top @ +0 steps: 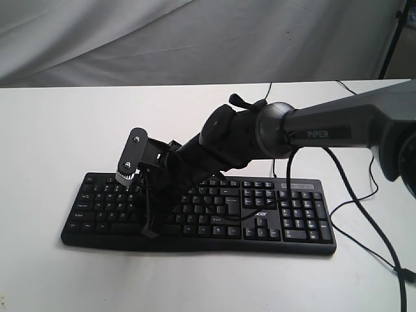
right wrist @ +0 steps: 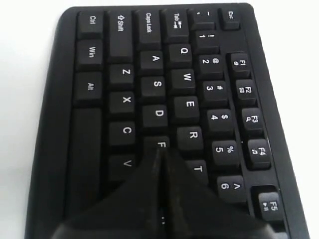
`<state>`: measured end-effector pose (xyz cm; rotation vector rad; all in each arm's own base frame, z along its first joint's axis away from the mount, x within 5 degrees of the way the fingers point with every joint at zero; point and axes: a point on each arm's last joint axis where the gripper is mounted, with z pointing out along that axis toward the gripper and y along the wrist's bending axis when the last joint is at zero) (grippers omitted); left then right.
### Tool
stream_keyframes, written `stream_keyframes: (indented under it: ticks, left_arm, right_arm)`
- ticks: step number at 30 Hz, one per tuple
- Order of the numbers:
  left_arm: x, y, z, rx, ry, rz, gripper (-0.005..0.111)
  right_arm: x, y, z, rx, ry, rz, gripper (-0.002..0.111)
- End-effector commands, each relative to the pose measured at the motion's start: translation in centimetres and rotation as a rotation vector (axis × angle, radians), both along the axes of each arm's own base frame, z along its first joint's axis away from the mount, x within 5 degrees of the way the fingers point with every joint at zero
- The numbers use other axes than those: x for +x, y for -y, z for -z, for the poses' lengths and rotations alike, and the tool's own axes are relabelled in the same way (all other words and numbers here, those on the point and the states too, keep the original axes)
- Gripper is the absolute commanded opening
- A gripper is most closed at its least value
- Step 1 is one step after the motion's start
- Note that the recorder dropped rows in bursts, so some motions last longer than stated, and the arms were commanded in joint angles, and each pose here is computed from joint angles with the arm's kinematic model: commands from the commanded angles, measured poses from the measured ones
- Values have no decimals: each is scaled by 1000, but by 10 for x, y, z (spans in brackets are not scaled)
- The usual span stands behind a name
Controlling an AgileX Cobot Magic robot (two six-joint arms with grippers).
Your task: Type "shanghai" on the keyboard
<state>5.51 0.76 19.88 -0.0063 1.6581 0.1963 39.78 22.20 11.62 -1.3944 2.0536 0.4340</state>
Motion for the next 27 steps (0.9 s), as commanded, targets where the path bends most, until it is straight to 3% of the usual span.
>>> stream_keyframes:
  ticks: [1,12,20,27]
  left_arm:
    - [0,0,1,-4,-3,4,1]
    - [0,0,1,-4,-3,4,1]
    - [0,0,1,-4,-3,4,1]
    - [0,0,1,-4,-3,4,1]
  right_arm:
    - [2,-1,-3,8,12,1,0]
    - [2,0,5,-8,6,2,0]
    - [1,0,-24,18,60,-4,0]
    - [0,-1,-27,24,54,-13,0]
